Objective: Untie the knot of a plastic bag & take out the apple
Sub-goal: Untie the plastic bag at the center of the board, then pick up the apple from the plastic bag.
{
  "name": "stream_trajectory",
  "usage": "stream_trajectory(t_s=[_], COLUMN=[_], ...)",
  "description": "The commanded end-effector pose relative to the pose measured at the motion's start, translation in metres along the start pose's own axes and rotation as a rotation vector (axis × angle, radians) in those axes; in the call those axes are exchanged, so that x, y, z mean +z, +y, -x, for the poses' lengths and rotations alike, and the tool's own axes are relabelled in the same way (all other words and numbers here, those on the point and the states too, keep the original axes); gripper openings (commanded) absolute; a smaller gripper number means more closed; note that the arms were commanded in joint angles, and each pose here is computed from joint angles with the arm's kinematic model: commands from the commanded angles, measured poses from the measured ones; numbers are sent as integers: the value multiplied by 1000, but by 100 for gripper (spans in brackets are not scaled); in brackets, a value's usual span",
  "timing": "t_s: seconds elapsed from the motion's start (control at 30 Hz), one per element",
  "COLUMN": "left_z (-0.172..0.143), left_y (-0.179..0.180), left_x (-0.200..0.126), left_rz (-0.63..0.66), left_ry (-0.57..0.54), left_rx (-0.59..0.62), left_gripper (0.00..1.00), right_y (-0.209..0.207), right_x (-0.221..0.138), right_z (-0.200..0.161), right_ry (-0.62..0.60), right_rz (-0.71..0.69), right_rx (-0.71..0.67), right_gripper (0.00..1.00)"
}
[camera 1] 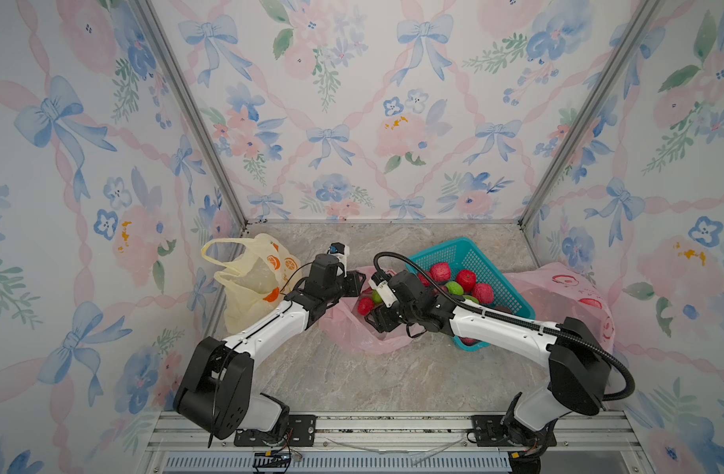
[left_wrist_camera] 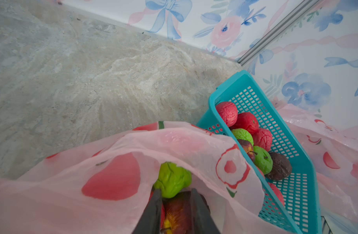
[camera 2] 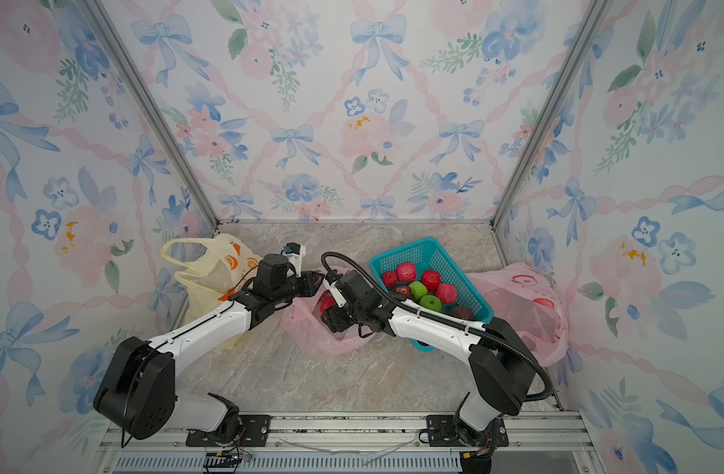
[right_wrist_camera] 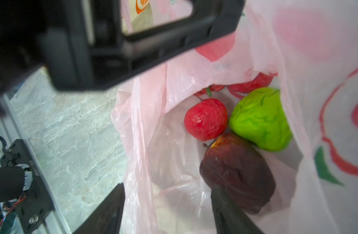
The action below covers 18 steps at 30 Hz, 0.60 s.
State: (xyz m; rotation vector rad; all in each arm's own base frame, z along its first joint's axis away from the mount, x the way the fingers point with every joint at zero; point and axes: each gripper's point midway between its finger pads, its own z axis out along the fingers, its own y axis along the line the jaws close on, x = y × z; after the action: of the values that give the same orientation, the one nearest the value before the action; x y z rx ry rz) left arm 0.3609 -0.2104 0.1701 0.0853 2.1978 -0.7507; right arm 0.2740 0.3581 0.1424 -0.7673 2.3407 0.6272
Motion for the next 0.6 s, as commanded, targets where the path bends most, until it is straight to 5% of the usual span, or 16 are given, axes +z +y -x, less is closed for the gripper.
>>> stream_trajectory(t_s=[0.0, 0.2, 0.57], left_z=[-17, -38, -47], left_y=[5, 20, 24], left_x=[-17, -46, -68], left_rz=[30, 95, 99], left_ry=[28, 43, 17], left_rx=[-8, -34, -84], left_gripper=[37, 54, 63], right_y=[-18, -33, -56], right_x=[17, 29, 35], right_z=[-1, -8, -18], right_ry=[14, 69, 162], right_rz=[-86, -176, -236], right_rx=[7, -55, -171], right_gripper=[75, 83, 91])
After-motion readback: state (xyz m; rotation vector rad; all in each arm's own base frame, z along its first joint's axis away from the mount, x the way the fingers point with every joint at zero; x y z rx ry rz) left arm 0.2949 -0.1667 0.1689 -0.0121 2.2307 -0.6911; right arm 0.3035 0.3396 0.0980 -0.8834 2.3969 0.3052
